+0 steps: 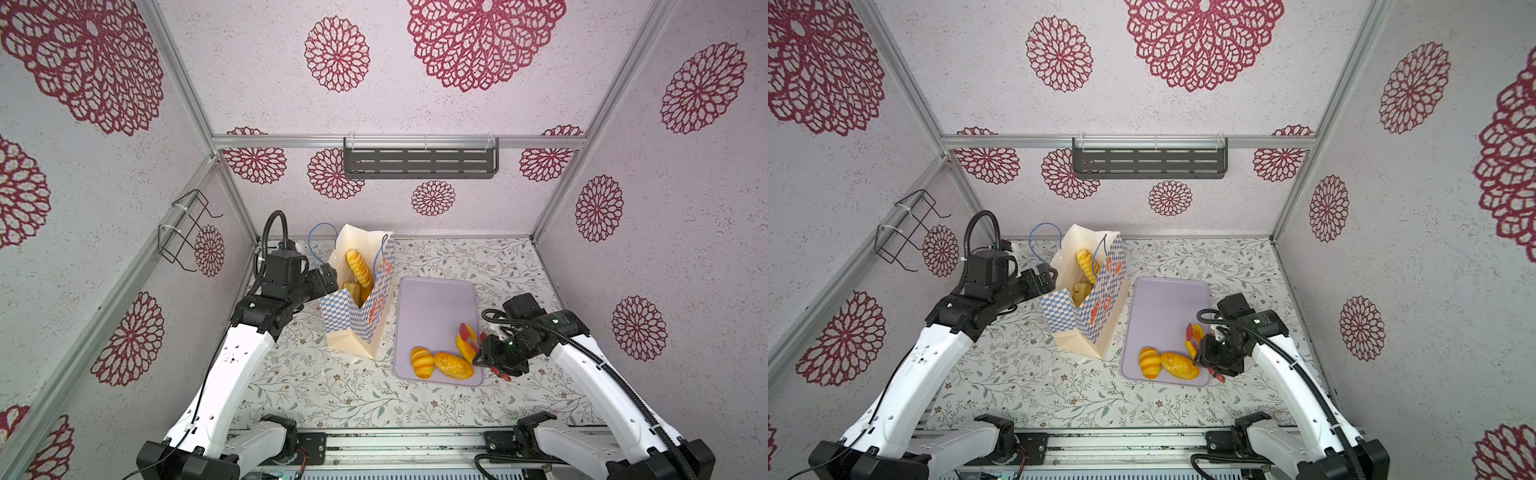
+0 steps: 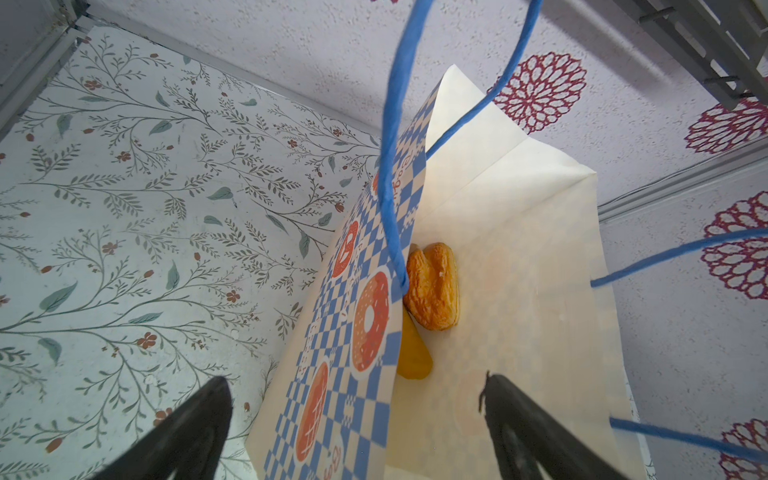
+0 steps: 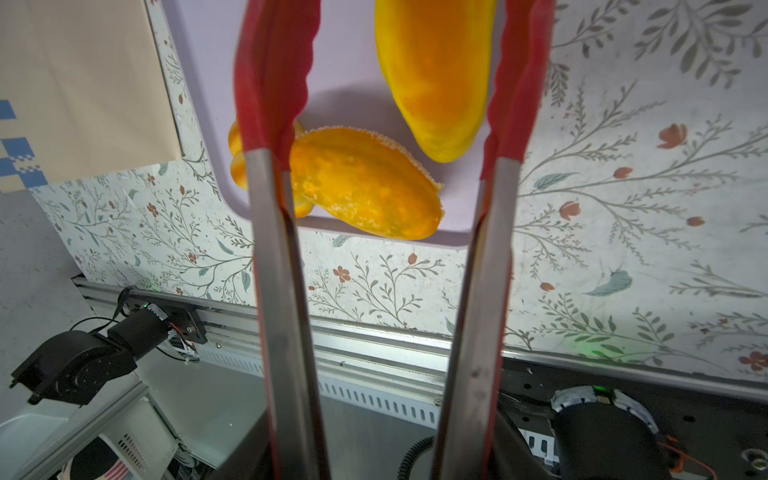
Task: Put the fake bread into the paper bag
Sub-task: 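Move the empty tongs back over the tray toward the sugar-crusted orange bun, then close the right gripper's tongs on the sugar-crusted orange bun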
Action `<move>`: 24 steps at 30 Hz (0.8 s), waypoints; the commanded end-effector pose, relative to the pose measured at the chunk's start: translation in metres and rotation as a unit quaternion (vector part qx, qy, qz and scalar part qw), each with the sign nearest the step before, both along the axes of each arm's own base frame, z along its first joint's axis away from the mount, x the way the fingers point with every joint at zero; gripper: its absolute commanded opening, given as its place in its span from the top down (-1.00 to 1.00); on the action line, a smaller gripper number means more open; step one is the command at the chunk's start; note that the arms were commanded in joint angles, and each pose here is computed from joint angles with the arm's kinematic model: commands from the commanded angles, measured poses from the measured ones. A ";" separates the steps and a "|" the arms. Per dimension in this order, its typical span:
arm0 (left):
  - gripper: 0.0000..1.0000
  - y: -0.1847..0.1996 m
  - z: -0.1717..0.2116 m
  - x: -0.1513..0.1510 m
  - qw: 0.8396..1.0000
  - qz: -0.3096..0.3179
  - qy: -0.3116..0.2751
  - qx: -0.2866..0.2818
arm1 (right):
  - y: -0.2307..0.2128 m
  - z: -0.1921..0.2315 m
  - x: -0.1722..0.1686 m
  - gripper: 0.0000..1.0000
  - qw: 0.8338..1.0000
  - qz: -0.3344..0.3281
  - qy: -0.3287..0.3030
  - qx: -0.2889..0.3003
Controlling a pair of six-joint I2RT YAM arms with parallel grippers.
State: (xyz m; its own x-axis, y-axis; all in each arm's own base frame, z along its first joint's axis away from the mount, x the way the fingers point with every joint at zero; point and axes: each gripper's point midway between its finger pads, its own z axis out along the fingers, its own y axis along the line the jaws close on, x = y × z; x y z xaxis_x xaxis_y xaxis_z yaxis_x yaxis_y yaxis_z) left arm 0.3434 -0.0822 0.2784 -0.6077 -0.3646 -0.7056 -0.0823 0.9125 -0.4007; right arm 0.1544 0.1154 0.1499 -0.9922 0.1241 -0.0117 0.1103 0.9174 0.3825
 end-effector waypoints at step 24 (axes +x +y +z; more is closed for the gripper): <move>-0.95 -0.002 0.003 0.001 1.000 0.000 -0.014 -0.015 | 0.001 -0.031 0.008 -0.14 0.998 0.042 0.025 -0.034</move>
